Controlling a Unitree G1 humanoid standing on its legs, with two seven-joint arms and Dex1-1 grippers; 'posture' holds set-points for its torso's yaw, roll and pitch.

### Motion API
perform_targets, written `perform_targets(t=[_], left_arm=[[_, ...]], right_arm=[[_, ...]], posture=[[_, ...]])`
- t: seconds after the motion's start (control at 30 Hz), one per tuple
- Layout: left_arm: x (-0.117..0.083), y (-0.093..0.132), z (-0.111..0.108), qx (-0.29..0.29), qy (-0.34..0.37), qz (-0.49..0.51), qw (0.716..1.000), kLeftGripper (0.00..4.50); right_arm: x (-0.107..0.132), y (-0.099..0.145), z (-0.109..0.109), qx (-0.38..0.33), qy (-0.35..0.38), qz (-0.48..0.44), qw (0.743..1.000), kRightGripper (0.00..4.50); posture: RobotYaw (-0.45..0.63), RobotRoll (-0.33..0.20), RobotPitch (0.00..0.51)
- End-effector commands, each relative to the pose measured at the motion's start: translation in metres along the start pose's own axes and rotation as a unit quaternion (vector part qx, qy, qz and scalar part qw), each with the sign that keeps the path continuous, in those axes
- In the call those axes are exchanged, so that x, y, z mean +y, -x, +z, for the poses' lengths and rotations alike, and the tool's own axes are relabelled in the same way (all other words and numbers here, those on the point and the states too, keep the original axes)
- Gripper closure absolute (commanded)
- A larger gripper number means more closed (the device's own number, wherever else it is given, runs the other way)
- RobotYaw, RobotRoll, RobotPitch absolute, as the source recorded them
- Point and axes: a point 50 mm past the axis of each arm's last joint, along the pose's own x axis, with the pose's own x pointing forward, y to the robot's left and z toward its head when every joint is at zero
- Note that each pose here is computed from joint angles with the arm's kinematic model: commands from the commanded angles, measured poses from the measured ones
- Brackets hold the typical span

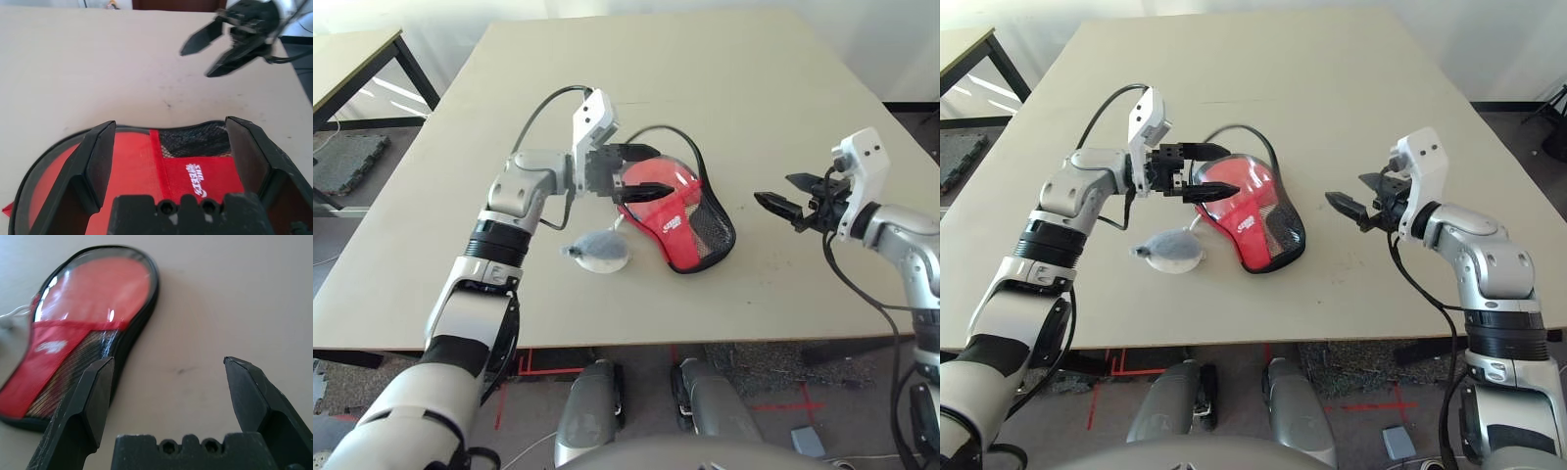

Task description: Store the ping-pong paddle in its case and zip it.

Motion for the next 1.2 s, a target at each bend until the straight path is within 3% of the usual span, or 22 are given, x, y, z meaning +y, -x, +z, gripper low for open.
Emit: perform_targets(t=[0.03, 0.57, 0.77, 1.07, 1.2], left_arm=[[0.0, 0.004, -0.005, 0.015, -0.006, 0.001, 1.0, 0.0], [-0.024, 0.087, -0.03, 0.091, 0.033, 0.019, 0.995, 0.0], [-0.025, 0.101, -0.03, 0.089, 0.043, 0.048, 0.994, 0.0], [-0.031, 0.098, -0.031, 0.081, 0.05, 0.049, 0.994, 0.0], [-0.032, 0.097, -0.032, 0.08, 0.052, 0.051, 0.994, 0.0]], right_arm=[[0.005, 0.005, -0.003, 0.003, -0.018, 0.018, 1.0, 0.07], [0.032, -0.019, -0.037, 0.054, -0.072, 0.084, 0.992, 0.07], [0.039, -0.028, -0.045, 0.08, -0.076, 0.093, 0.99, 0.07], [0.047, -0.037, -0.052, 0.1, -0.1, 0.098, 0.985, 0.07], [0.048, -0.039, -0.056, 0.109, -0.104, 0.094, 0.984, 1.04]], posture=[[0.03, 0.0, 0.113], [0.1, 0.0, 0.113], [0.12, 0.0, 0.114], [0.13, 0.0, 0.113], [0.13, 0.0, 0.111]])
